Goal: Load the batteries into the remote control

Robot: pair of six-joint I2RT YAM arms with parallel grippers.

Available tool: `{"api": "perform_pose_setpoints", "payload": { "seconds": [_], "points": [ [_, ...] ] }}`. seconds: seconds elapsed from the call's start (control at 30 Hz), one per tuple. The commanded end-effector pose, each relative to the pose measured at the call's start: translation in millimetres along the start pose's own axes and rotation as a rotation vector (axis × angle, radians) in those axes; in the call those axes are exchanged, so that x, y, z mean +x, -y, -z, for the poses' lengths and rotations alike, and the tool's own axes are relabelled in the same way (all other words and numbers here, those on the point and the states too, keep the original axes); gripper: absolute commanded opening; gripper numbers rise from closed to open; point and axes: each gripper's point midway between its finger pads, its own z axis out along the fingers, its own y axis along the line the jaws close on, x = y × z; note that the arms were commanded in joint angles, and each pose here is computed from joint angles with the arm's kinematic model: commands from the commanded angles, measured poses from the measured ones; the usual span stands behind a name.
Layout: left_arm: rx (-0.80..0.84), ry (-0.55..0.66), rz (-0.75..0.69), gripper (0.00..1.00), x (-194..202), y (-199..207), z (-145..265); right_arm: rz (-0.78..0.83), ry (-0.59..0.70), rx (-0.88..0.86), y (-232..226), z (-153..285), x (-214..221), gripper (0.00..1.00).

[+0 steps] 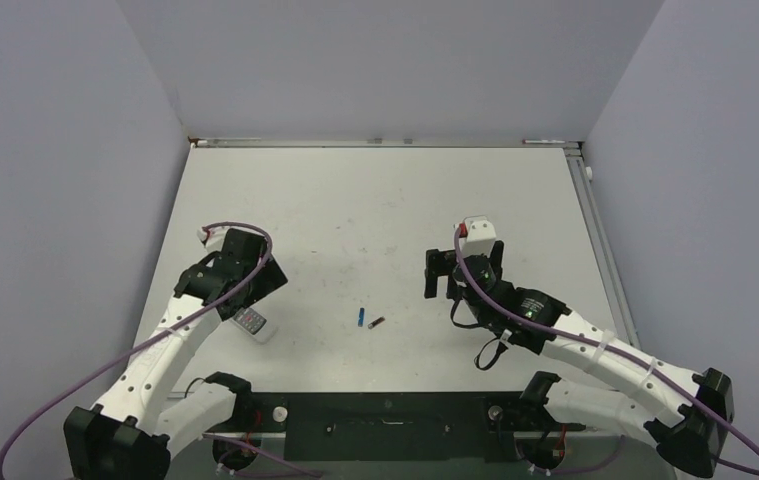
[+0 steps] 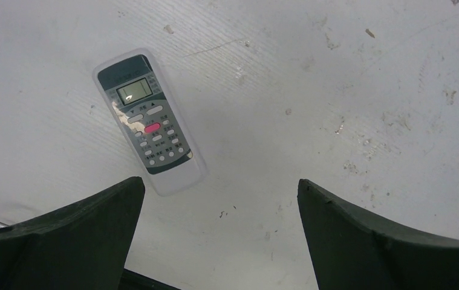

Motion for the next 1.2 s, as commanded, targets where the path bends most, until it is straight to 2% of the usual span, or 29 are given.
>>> {"api": "perform_pose_setpoints", "payload": {
  "seconds": [0.0, 0.37, 0.87, 1.17],
  "points": [
    [-0.079, -0.004, 0.163, 0.96, -2, -9, -12, -0.016, 0.01, -0.05, -15, -5, -4, 0.98],
    [-0.191, -0.131, 0.291, 0.96, 17, -44, -52, 0.01, -0.019, -0.073, -23, -15, 6, 0.98],
    [-0.242, -0.269, 0.303, 0.96, 40, -45, -91, 0.044, -0.032, -0.082, -25, -19, 11, 0.98],
    [-0.294, -0.284, 0.306, 0.96, 38, -53, -105, 0.05, -0.032, -0.081, -23, -16, 11, 0.98]
  ]
}}
